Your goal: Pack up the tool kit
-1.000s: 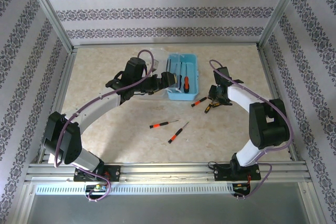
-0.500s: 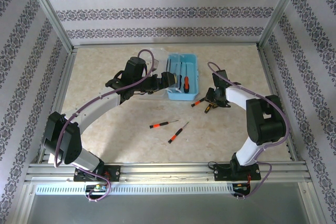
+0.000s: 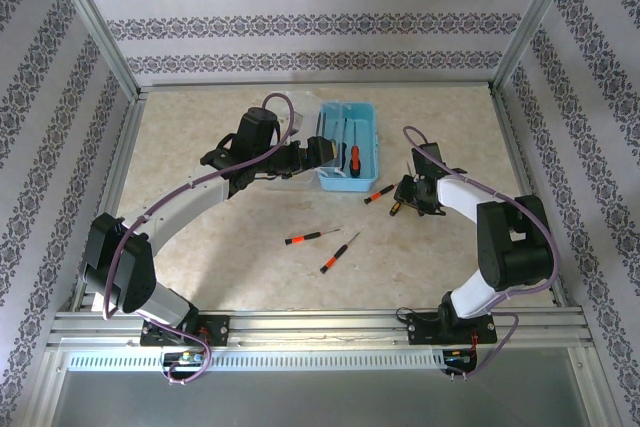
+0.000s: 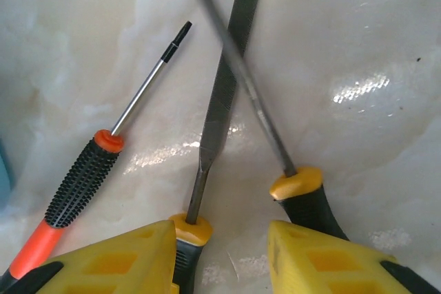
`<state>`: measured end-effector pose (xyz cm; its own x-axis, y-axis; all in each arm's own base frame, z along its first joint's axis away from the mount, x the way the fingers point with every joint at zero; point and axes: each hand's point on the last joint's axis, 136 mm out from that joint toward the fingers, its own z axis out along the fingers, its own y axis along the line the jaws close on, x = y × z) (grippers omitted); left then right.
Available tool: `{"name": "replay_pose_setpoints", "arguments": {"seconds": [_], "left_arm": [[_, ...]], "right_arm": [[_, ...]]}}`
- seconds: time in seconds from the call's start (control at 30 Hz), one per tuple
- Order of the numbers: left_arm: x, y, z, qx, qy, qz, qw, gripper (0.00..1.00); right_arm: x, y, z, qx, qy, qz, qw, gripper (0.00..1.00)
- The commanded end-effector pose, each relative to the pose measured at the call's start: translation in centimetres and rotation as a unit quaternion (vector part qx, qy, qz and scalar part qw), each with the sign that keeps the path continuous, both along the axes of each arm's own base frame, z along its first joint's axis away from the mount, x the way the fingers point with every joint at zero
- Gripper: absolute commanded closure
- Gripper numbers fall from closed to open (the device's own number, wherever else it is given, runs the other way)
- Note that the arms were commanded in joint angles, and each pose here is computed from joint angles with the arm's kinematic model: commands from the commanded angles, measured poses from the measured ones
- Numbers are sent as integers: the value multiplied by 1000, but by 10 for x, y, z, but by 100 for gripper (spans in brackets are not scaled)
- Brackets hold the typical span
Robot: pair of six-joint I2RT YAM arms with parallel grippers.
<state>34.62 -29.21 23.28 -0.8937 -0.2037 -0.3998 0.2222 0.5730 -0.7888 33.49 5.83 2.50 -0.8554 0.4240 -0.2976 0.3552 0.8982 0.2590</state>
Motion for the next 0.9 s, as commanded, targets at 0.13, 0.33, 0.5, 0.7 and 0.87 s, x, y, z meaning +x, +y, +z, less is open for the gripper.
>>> {"name": "replay_pose_setpoints", "arguments": {"seconds": [0.13, 0.33, 0.5, 0.7, 0.87], "left_arm": [[3, 2, 11, 5, -20, 0, 1000, 3], [3, 1, 12, 4, -19, 0, 1000, 3], [3, 1, 12, 2, -19, 0, 1000, 3], [3, 2, 10, 5, -18, 1, 1000, 3], [2, 1, 13, 3, -20, -1, 1000, 3]], "right_arm": [[-6, 4, 37, 13, -27, 11, 999, 59], [-4, -14, 61, -46, -36, 24, 998, 59], [-3, -32, 43, -109, 24, 54, 992, 59], [0, -34, 16, -87, 63, 61, 992, 59], [-2, -28, -2, -72, 89, 72, 991, 59]]}}
